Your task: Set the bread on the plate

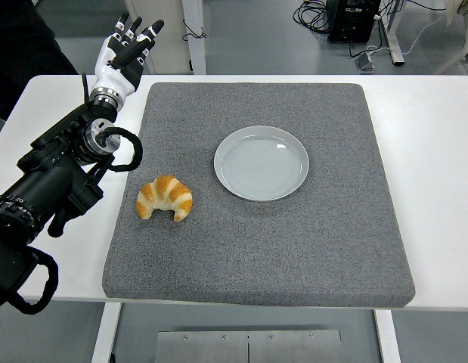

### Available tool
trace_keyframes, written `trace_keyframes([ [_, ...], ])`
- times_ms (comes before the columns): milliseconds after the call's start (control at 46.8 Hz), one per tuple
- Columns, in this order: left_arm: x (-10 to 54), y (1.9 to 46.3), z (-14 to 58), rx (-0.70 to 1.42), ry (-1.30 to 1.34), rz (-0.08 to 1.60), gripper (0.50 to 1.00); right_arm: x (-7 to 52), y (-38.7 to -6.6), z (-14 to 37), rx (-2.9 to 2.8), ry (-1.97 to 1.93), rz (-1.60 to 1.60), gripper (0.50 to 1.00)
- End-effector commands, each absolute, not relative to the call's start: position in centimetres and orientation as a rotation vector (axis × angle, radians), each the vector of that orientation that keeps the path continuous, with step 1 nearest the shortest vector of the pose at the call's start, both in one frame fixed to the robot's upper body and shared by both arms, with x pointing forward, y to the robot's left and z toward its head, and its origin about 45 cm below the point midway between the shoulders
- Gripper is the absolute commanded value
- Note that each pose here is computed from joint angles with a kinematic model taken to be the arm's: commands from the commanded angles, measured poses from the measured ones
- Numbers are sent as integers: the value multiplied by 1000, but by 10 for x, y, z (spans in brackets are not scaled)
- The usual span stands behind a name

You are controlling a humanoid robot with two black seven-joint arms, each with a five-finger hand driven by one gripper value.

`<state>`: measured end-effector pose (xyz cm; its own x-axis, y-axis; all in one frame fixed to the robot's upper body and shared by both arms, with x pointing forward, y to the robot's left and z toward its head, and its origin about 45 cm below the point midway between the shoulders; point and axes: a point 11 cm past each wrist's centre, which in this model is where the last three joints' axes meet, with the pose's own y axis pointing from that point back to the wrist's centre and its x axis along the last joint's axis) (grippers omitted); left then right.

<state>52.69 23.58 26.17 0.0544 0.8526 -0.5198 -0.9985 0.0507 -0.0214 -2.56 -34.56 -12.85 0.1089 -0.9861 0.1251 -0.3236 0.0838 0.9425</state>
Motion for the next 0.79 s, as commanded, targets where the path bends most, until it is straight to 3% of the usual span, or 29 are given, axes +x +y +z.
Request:
trace_keyframes([
  [0,527,235,261,-422,418,1476,981,-26,-346,-129,1414,-1391,-863,1000],
  [769,528,241,264,-397,392,1479,972,-26,-346,-129,1416,-1389,-864,1000],
])
